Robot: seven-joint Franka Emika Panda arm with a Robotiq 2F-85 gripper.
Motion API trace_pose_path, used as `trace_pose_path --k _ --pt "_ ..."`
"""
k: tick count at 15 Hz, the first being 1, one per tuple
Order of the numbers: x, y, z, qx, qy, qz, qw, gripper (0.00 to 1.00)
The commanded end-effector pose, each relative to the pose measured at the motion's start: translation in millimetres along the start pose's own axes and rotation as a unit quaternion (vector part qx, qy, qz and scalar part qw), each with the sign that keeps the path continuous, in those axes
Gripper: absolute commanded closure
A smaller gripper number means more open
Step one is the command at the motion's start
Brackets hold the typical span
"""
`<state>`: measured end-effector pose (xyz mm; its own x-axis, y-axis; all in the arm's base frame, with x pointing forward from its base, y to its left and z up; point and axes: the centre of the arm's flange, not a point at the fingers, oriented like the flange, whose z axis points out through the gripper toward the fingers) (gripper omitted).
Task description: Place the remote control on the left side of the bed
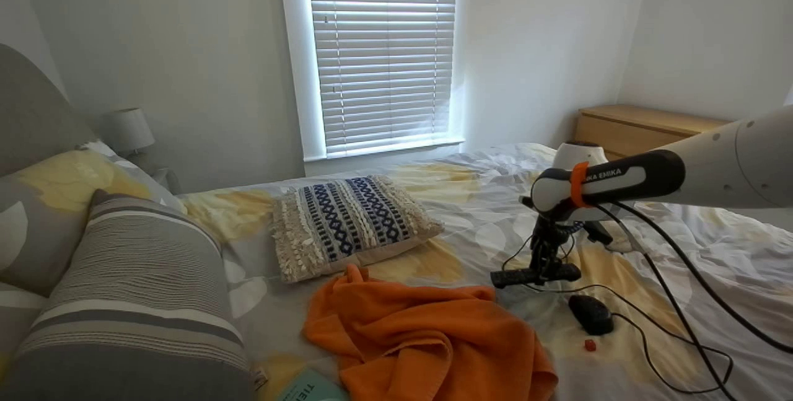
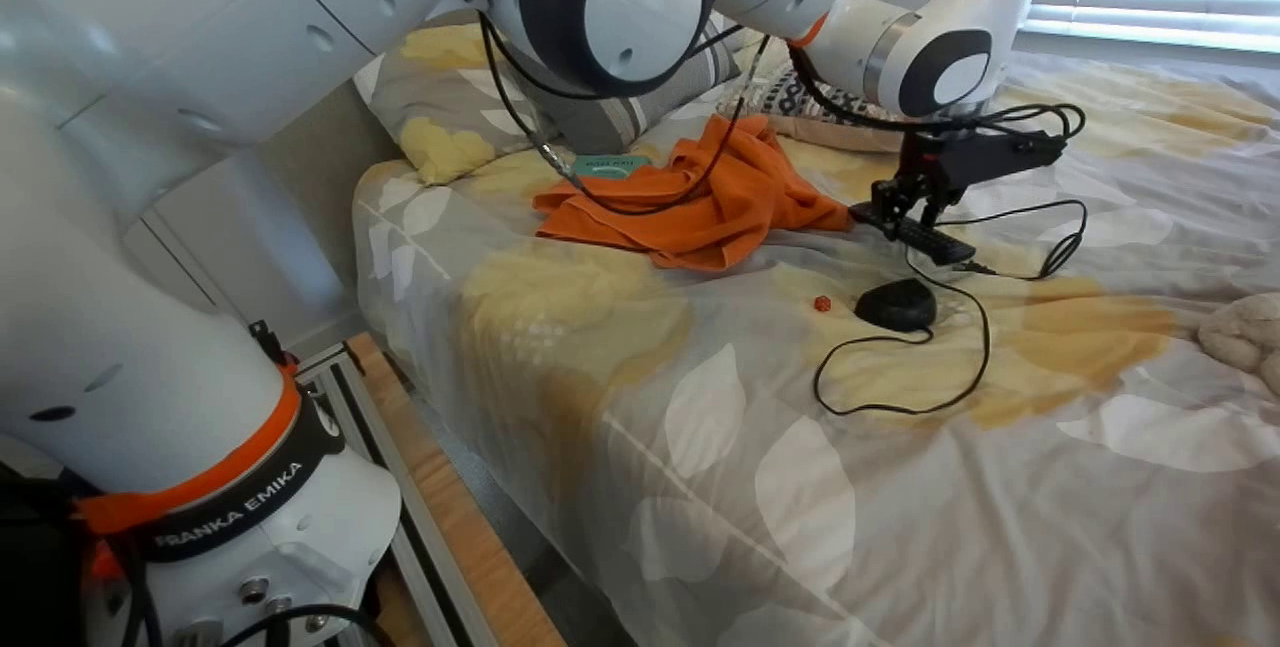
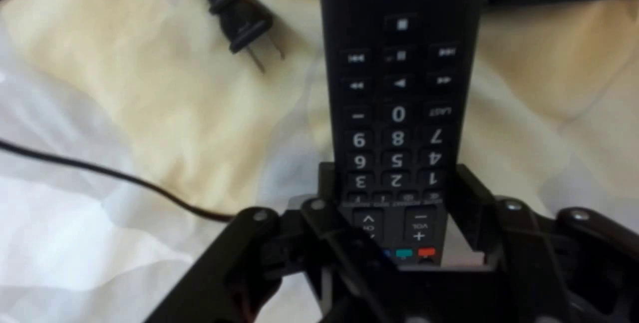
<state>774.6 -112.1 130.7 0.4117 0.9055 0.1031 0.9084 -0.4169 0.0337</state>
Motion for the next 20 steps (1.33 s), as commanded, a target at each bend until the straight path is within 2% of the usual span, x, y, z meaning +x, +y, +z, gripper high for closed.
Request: trace_pose_path --k 1,5,9,12,15,17,18,20 --pt "13.8 -31.3 -55.9 -0.004 0.005 -0.018 0.9998 0.68" --pt "29.3 -75.0 -104.5 0.062 0.042 -0.102 0.9920 0.68" --pt "40.8 -117.3 -139.0 0.124 0.067 -0.182 0.9732 0.68" --pt "39.9 -155.8 -152.8 0.178 0.076 -0.241 0.9510 0.68" --pt "32.7 -199.3 -152.5 0.222 0.070 -0.312 0.9210 0.68" --pt "32.3 -222.5 -147.3 0.229 0.059 -0.364 0.9007 0.68" --pt "48.1 -171.5 -142.2 0.226 0.069 -0.320 0.9176 0.43" --pt "45.1 -192.7 -140.5 0.240 0.067 -0.343 0.9059 0.43"
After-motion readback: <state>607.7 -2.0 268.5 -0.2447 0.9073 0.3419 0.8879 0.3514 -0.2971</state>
